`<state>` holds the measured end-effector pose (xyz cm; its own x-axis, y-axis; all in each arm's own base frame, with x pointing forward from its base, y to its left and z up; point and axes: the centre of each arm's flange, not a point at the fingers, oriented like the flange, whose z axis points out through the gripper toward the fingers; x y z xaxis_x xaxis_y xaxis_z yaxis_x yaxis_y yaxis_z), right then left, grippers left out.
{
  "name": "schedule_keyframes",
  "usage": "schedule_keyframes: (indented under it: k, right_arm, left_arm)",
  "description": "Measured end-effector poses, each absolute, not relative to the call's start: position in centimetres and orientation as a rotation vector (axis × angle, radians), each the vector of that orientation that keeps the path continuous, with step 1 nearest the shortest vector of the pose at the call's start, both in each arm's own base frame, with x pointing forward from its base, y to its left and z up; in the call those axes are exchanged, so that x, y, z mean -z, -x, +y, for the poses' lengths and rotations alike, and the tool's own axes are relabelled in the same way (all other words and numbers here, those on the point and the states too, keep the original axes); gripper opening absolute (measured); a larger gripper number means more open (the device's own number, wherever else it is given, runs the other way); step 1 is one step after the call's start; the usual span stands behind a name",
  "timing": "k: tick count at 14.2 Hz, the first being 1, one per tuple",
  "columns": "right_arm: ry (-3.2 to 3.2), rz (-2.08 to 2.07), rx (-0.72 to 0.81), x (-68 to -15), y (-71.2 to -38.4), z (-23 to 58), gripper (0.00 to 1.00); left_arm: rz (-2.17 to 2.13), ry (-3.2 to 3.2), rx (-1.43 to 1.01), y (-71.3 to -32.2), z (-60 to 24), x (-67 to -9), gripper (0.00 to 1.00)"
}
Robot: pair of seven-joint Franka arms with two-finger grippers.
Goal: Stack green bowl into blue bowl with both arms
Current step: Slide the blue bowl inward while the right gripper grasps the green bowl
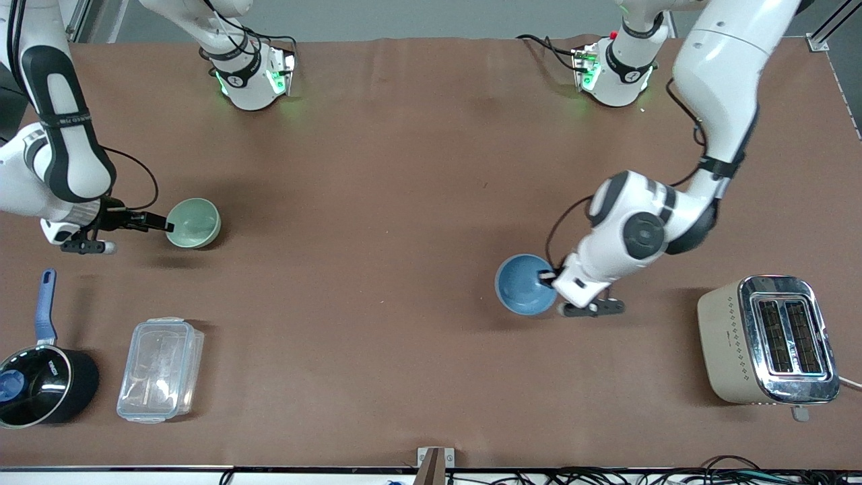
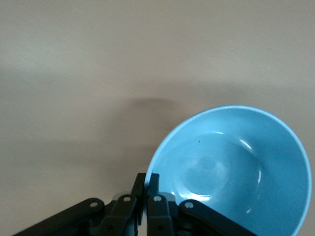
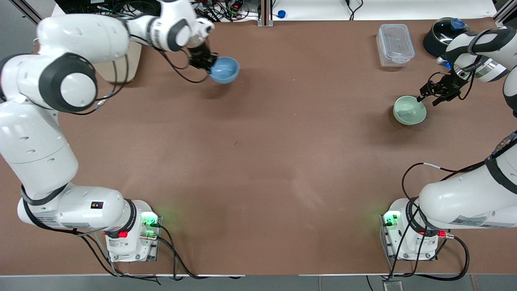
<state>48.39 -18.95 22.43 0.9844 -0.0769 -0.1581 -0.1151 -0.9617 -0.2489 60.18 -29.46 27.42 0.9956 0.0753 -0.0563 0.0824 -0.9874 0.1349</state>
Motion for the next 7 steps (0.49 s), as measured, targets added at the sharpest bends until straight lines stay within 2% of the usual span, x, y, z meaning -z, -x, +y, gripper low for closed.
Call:
schedule_keyframes:
  k: [1,2,3,4,5,6,7]
  right_arm:
    - [2.865,0.142,-0.229,-21.8,-48.2,-18.9,0.81]
    - [2.861,0.144,-0.245,-21.2,-48.0,-18.9,0.74]
    - [2.858,0.144,-0.259,-20.8,-47.8,-18.8,0.74]
    - [2.855,0.142,-0.268,-20.5,-47.5,-18.7,0.68]
    - [2.852,0.137,-0.275,-20.3,-47.3,-18.7,0.6]
    - [2.85,0.13,-0.28,-20.2,-47.1,-18.6,0.44]
    - [2.849,0.123,-0.283,-20.0,-47.1,-18.6,0.35]
  left_arm:
    - [0.144,-3.0,0.084,-58.7,-32.7,-27.6,0.05]
    - [0.168,-2.999,0.092,-57.0,-35.9,-27.7,0.05]
    - [0.182,-3.0,0.104,-55.3,-38.8,-27.5,0.05]
    - [0.184,-3.002,0.118,-53.8,-41.2,-27.1,0.05]
    - [0.181,-3.004,0.13,-52.5,-43.3,-26.6,0.05]
    - [0.182,-3.005,0.142,-51.4,-45.1,-25.9,0.05]
    - [0.195,-3.004,0.147,-50.5,-46.9,-25.2,0.05]
